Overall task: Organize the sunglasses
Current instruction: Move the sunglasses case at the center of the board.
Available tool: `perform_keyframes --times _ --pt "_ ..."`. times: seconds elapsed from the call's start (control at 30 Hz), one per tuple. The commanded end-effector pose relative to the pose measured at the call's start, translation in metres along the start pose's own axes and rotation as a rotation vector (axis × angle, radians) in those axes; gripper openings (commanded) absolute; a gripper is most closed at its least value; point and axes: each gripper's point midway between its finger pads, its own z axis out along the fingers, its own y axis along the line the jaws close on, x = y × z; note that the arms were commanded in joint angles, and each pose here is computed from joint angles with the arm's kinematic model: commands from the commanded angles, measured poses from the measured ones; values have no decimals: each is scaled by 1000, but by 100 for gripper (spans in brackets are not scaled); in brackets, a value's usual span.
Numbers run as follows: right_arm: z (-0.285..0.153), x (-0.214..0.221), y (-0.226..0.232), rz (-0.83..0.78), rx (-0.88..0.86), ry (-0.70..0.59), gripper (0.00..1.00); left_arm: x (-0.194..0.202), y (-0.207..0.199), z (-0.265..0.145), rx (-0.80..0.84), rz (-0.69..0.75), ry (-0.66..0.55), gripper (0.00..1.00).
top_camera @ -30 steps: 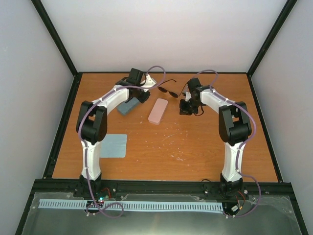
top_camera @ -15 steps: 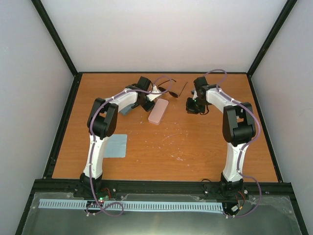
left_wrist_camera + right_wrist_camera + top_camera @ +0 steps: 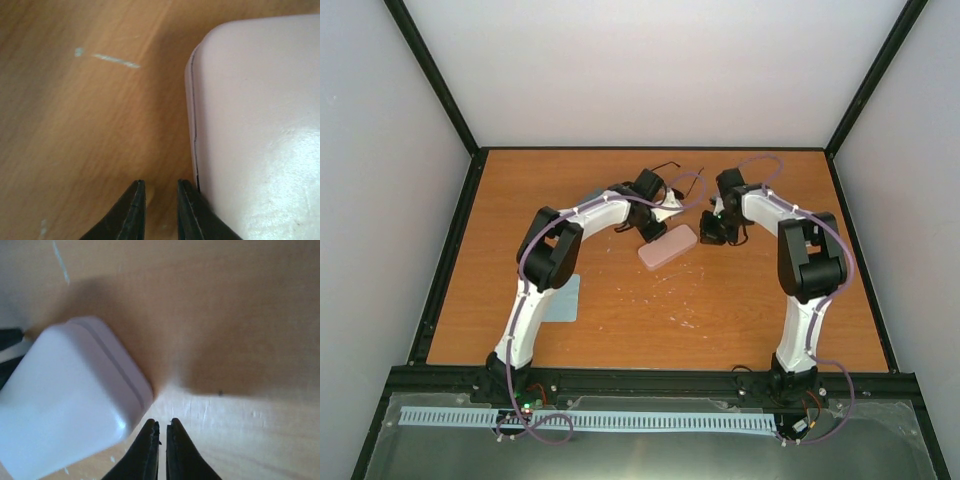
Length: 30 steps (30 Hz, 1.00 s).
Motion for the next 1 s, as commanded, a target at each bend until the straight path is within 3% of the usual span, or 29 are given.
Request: perform_keyframes --times 0.0,0.07,0.17,0.2,0.27,0.33,0.4,0.67,0.97 --pt "-44 3 41 -121 -137 -116 9 -10 -11 -11 21 -12 -16 19" --pt "-58 10 67 -202 -201 -136 18 -12 -1 -16 -30 2 -18 25" --pt "-67 26 103 -332 -234 -139 34 -12 38 -35 -135 -32 -40 48" --pt "-69 30 114 -366 -244 -136 35 -11 55 -45 -159 -67 -54 55" --pt "-67 34 134 -407 -261 -129 23 -4 91 -66 -202 -146 -74 62" --pt "-56 37 148 -426 -257 -92 10 9 125 -90 -261 -211 -90 63" --pt "-39 39 158 -435 -238 -40 5 23 151 -113 -304 -263 -103 63" --pt "36 55 181 -459 -163 133 3 72 204 -183 -405 -388 -159 61" --pt "73 68 148 -410 -47 245 3 89 206 -199 -419 -415 -185 60"
